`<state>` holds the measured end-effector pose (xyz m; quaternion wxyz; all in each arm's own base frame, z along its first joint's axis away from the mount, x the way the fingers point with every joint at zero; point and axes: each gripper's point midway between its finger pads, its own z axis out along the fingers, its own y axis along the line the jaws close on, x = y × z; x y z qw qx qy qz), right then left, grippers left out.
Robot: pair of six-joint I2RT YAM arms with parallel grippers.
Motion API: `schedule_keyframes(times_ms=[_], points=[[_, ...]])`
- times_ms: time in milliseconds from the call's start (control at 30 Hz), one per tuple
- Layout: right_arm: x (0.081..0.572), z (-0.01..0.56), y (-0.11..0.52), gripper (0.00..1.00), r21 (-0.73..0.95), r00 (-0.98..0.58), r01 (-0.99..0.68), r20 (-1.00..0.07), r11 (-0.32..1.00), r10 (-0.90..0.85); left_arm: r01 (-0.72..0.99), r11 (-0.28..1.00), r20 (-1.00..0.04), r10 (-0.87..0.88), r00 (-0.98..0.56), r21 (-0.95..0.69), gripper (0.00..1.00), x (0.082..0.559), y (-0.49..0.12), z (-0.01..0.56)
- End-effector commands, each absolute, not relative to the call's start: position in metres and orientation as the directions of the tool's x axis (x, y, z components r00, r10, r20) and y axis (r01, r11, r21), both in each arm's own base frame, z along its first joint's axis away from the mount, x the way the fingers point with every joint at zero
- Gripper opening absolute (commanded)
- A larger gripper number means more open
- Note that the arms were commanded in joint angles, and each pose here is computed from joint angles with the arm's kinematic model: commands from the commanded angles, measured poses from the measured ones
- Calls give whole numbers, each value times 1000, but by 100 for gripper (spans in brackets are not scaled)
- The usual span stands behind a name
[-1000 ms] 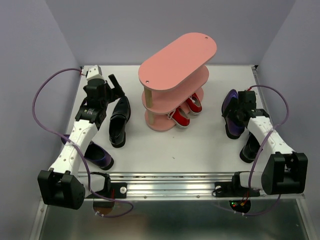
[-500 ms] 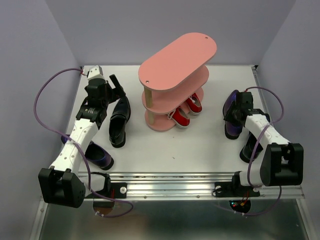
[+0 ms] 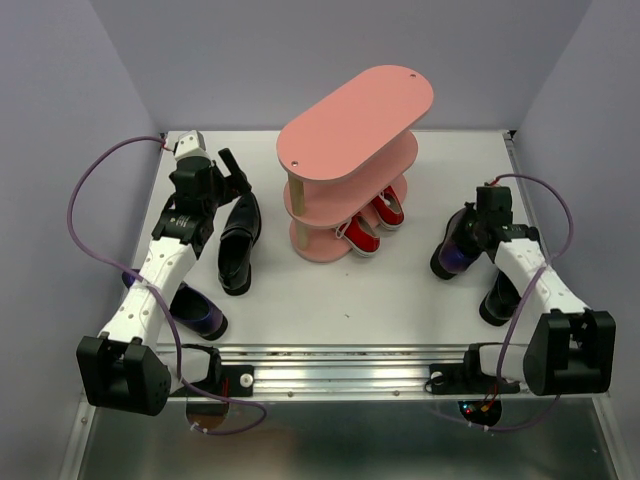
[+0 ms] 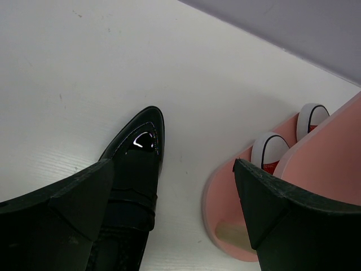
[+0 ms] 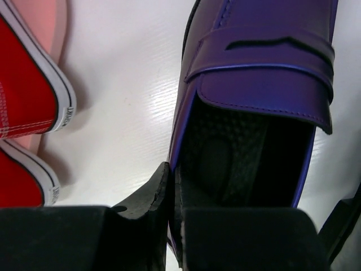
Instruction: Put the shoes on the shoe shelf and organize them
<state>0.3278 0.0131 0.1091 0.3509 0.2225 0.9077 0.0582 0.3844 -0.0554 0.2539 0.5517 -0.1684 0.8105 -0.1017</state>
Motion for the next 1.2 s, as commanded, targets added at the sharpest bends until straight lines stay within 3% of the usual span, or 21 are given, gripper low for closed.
schedule_keyframes(times_ms=[0, 433, 700, 1167], points=[[346, 171, 16, 1, 317, -541, 295, -723, 901, 431, -142, 917, -872, -398, -286, -372, 99, 388, -56, 269], [346, 279, 40, 1, 394, -436, 71, -814, 917, 383, -143, 918, -873, -397, -282, -371, 99, 386, -55, 268], [341, 335, 70, 1, 363, -418, -169, -868, 916, 267, -131, 917, -871, -400, -287, -378, 99, 386, -58, 267], [331, 366, 141, 1, 242, -416, -420, -908, 874, 52, -125, 915, -871, -404, -280, -384, 99, 385, -58, 270]])
